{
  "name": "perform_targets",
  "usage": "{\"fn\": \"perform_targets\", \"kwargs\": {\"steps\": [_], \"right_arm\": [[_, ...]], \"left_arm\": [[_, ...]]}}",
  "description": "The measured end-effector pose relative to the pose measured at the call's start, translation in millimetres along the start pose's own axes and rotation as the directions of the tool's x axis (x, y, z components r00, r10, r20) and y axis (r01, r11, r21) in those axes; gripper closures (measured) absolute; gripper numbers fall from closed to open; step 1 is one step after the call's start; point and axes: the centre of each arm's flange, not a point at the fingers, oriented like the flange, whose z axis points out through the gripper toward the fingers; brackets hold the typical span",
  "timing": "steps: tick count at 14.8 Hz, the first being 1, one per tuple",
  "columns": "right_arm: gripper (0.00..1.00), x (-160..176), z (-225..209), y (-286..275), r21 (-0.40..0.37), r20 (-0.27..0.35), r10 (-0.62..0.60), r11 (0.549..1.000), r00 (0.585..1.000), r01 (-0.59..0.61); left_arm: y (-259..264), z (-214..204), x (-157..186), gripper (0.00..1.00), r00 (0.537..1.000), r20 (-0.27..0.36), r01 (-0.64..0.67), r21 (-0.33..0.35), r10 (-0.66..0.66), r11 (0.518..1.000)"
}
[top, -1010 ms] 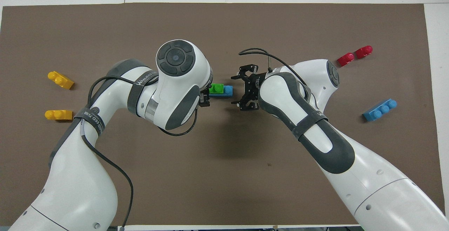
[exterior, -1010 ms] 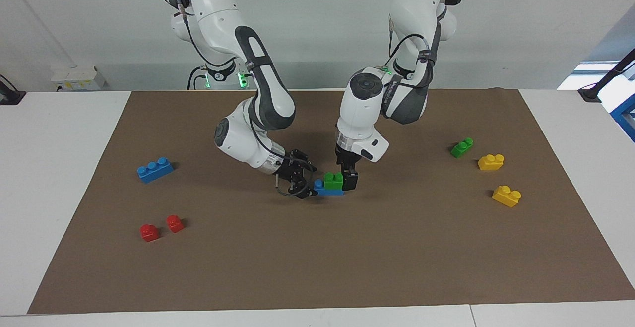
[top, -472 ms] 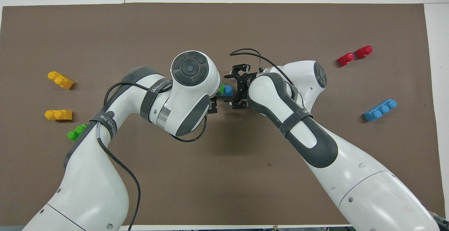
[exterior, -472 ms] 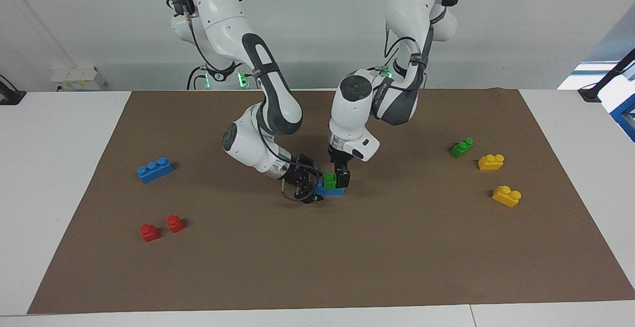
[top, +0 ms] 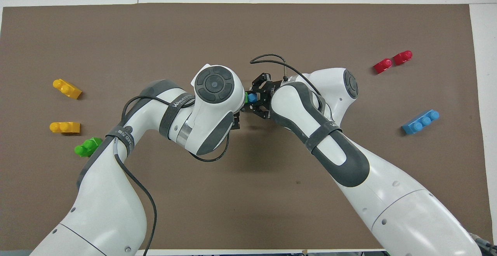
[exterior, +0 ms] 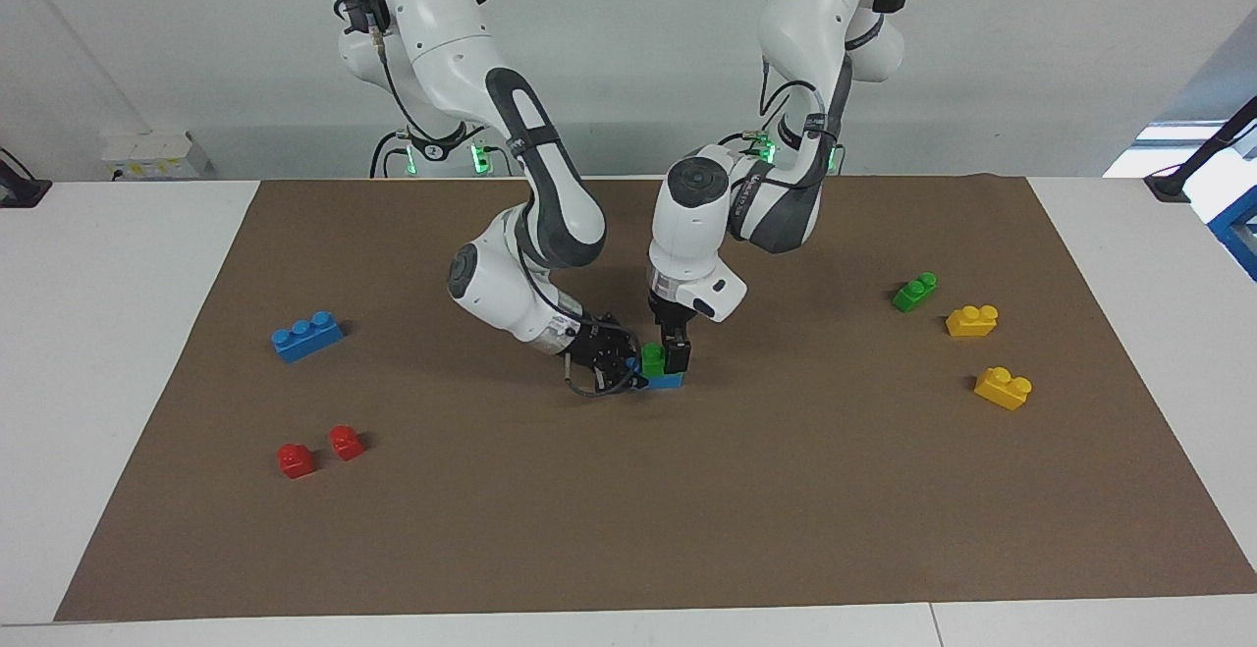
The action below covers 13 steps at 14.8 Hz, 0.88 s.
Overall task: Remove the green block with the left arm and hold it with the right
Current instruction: 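Pull the green and blue bricks apart with both grippers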
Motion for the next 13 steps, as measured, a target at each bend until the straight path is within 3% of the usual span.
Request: {"fn": "perform_targets", "kwargs": {"steps": [2, 5, 6, 7, 9, 11, 13], "right_arm": [[0.65, 0.4, -1.1, -1.1, 0.003, 0.000, -0.016, 1.000, 1.000, 0.016], [0.65, 0.8, -1.4, -1.5, 0.003, 0.000, -0.017, 1.000, 1.000, 0.017], [0.65, 1.0, -1.1, -1.3, 0.003, -0.001, -0.018, 1.000, 1.000, 0.018], [0.65, 1.2, -0.9, -1.3, 0.003, -0.001, -0.019, 1.000, 1.000, 0.019], [0.65, 1.0, -0.6, -0.9, 0.000, 0.001, -0.024, 1.000, 1.000, 0.024], [0.65, 0.4, 0.4, 0.0, -0.007, 0.004, -0.030, 1.000, 1.000, 0.030], [0.65, 0.3, 0.4, 0.0, -0.006, 0.004, -0.030, 1.000, 1.000, 0.030]], "left_arm": [[0.1, 0.0, 0.1, 0.01, 1.000, 0.000, 0.000, -0.001, 0.000, 1.000], [0.2, -0.1, 0.1, 0.11, 1.000, 0.000, 0.000, -0.001, 0.000, 1.000], [0.3, -0.2, 0.0, 0.19, 1.000, 0.000, 0.000, -0.003, 0.000, 1.000], [0.2, -0.3, -0.3, 0.19, 1.000, 0.000, -0.001, -0.004, 0.001, 1.000], [4.0, -3.4, 0.3, 0.37, 1.000, 0.005, -0.001, -0.023, 0.001, 1.000], [9.0, -7.6, 2.0, 0.63, 1.000, 0.006, -0.001, -0.042, 0.002, 0.999], [8.5, -7.7, 1.2, 0.65, 1.000, 0.000, -0.009, -0.046, 0.009, 0.999]]}}
